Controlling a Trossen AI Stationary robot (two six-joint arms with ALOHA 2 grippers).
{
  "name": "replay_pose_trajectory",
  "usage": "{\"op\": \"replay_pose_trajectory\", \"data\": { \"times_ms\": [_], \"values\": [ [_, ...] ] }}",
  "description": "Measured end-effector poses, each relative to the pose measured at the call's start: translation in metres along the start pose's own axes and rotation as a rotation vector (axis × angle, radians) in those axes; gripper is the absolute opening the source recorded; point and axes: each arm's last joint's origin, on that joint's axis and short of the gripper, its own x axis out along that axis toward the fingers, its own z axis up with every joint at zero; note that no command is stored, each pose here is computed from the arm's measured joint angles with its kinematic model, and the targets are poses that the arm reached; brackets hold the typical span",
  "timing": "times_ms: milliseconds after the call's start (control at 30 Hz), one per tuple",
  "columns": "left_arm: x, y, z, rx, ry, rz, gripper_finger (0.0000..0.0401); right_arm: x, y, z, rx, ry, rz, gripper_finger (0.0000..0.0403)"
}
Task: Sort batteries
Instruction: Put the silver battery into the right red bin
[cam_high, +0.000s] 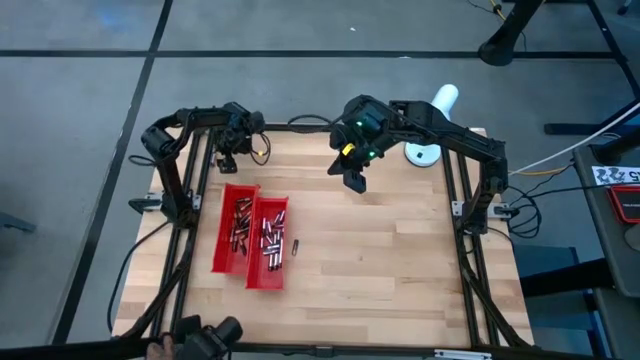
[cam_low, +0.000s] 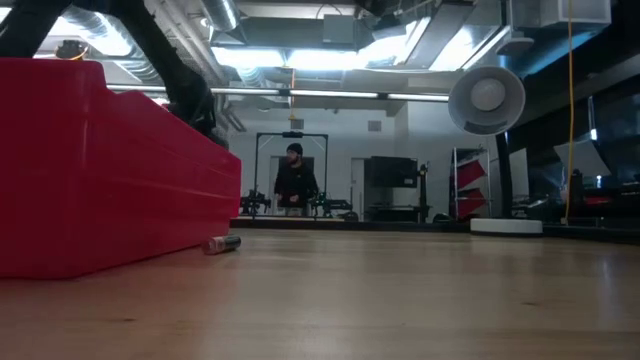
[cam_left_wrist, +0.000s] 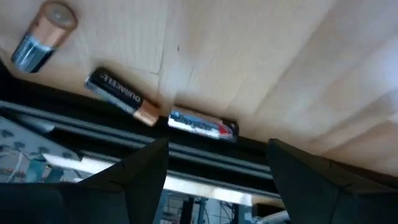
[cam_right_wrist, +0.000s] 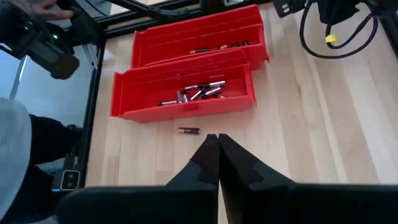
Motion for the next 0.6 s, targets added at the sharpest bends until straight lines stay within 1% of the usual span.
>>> {"op": "replay_pose_trajectory", "data": {
  "times_ms": [233,300,433,600],
  "values": [
    [0.015,-0.004,0.007,0.029,-0.016,0.041,0.0263,0.001,0.004,0.000,0.020,0.004,0.010,0.0003],
    [0.017,-0.006,0.008,0.056,-0.010,0.065,0.0263,0.001,0.005,0.000,0.028,0.005,0.011,0.0003],
    [0.022,-0.009,0.006,0.137,0.018,0.072,0.0262,0.001,0.004,0.000,0.044,-0.001,0.010,0.0003],
    [0.029,-0.012,0.007,0.174,0.042,0.108,0.0262,0.001,0.004,0.001,0.041,-0.010,0.010,0.0003]
  ]
}}
